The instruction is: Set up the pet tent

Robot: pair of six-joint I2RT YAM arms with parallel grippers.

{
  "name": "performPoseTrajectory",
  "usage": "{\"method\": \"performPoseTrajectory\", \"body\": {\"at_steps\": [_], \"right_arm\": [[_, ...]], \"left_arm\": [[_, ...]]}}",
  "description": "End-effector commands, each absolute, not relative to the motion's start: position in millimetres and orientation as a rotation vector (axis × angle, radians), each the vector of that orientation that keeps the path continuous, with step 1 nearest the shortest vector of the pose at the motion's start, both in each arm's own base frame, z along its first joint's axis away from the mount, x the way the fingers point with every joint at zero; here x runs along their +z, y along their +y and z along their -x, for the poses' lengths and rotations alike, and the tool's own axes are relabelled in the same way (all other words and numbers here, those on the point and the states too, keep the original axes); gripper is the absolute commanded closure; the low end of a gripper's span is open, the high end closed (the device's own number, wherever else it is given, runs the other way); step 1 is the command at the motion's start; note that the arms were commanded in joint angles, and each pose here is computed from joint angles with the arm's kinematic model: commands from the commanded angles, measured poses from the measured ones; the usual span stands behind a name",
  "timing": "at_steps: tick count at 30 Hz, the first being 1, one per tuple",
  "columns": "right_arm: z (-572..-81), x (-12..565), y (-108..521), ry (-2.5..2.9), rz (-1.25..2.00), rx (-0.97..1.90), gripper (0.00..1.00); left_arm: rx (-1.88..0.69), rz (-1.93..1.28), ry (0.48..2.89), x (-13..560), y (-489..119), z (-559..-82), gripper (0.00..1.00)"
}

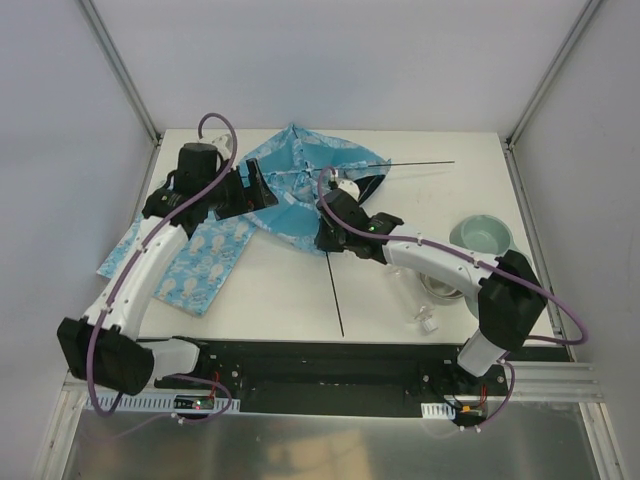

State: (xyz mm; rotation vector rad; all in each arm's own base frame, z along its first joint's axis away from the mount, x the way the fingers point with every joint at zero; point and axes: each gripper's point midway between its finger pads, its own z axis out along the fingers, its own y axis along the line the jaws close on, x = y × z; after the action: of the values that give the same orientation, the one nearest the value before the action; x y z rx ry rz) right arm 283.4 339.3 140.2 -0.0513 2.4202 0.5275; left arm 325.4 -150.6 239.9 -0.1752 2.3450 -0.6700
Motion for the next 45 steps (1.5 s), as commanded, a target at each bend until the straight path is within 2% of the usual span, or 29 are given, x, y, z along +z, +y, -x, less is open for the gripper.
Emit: {"method": "performPoseTrajectory", "body": {"at_steps": [1,13,24,27,32,35,37,40,45], "right_arm": [[-344,220,361,2.092,-0.158,0.671,1.0],[-395,231,372,1.998,-0.306,0.682,1.0],[-419,249,390,1.965,-0.386,0.77,1.0],[-422,250,392,1.967,-0.396,0.778,1.0],[-424,246,396,1.983,-0.408,0.78,1.0],[-426,243,397,1.99,-0.419,0.774,1.0],[-427,241,397,1.994,-0.426,0.767,1.0],[-426,241,396,1.996,-0.427,0.768,1.0],[-412,239,402,2.052,-0.364,0.815,0.98]], "left_arm": [[-0.856,-0.011,2.175,281,-167,-289,0.1],[-1.159,-0.214,2.144,280,-192,-224,0.1],[-1.218,-0.244,2.253,234,-204,-216,0.09],[-1.229,-0.234,2.293,221,-205,-215,0.12],[-1.314,-0.269,2.305,217,-213,-207,0.3],[-1.341,-0.279,2.32,210,-214,-202,0.5],[-1.354,-0.286,2.327,206,-214,-198,0.67],[-1.346,-0.283,2.329,204,-213,-196,1.0],[-1.238,-0.222,2.3,211,-207,-212,1.0]]}}
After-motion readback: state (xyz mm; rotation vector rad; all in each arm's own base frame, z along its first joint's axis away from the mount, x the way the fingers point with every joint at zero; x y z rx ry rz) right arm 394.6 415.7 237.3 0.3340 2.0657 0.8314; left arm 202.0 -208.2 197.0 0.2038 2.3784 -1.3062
